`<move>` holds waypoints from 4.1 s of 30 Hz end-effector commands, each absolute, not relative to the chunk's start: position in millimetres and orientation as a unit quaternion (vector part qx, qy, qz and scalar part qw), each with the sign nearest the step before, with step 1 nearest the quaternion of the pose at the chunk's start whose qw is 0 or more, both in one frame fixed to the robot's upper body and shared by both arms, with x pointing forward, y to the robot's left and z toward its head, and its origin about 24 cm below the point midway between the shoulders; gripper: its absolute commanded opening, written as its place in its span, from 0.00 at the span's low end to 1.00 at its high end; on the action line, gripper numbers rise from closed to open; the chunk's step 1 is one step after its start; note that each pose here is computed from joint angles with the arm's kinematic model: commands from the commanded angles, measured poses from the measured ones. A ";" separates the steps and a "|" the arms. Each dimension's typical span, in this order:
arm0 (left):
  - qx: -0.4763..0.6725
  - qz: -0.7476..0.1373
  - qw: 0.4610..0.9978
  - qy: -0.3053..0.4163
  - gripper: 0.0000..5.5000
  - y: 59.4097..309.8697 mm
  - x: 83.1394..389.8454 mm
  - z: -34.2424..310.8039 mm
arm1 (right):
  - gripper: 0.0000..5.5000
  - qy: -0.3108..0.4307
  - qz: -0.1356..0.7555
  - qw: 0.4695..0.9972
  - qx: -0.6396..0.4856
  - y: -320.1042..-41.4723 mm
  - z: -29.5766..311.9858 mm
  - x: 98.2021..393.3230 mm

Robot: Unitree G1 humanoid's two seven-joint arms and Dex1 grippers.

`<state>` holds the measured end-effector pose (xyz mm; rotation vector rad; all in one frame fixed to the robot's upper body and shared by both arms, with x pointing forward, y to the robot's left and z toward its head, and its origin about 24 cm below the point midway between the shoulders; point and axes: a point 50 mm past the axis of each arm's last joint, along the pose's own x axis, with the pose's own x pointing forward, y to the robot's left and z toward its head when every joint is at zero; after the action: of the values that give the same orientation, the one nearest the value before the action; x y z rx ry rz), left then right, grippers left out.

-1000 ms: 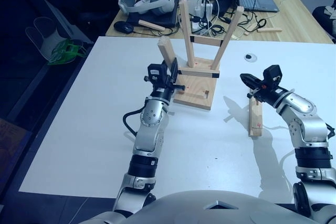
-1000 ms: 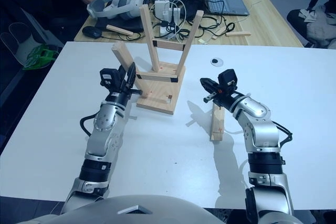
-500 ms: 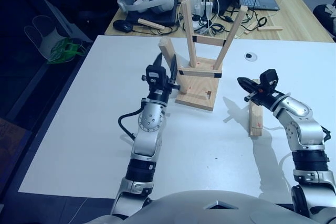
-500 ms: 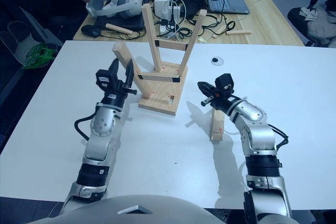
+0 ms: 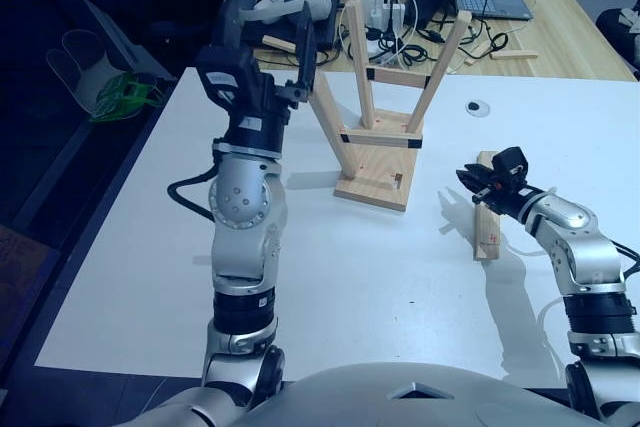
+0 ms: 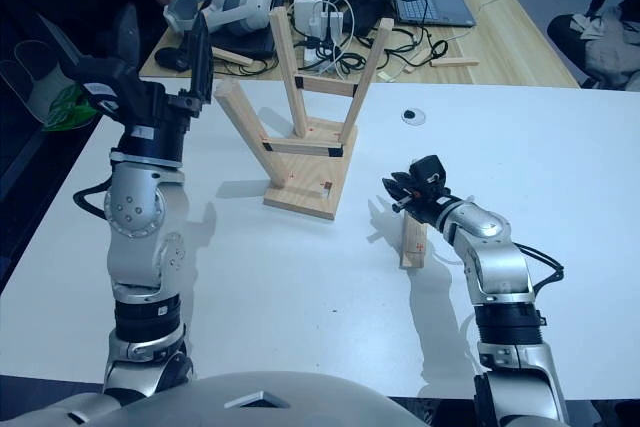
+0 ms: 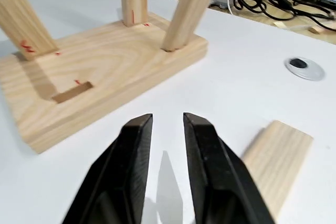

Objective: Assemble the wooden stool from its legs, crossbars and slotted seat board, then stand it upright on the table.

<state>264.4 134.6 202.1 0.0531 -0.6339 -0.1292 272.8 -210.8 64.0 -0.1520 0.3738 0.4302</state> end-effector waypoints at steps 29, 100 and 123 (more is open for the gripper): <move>0.008 -0.040 0.961 -0.275 0.75 150.9 278.7 192.8 | 0.81 0.468 -0.033 0.883 0.010 -202.4 19.2 221.3; -0.263 -0.395 0.869 -0.141 0.18 94.5 299.1 258.7 | 0.57 -0.287 0.342 0.880 -0.163 -94.3 246.6 283.0; 0.048 -0.554 0.826 -0.097 0.18 107.7 290.2 273.8 | 0.83 -0.152 0.538 0.828 0.032 -147.2 277.7 252.9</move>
<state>292.6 107.5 272.8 0.0502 -0.2294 -1.1642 257.2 -146.2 269.1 0.0811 -0.3115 1.1306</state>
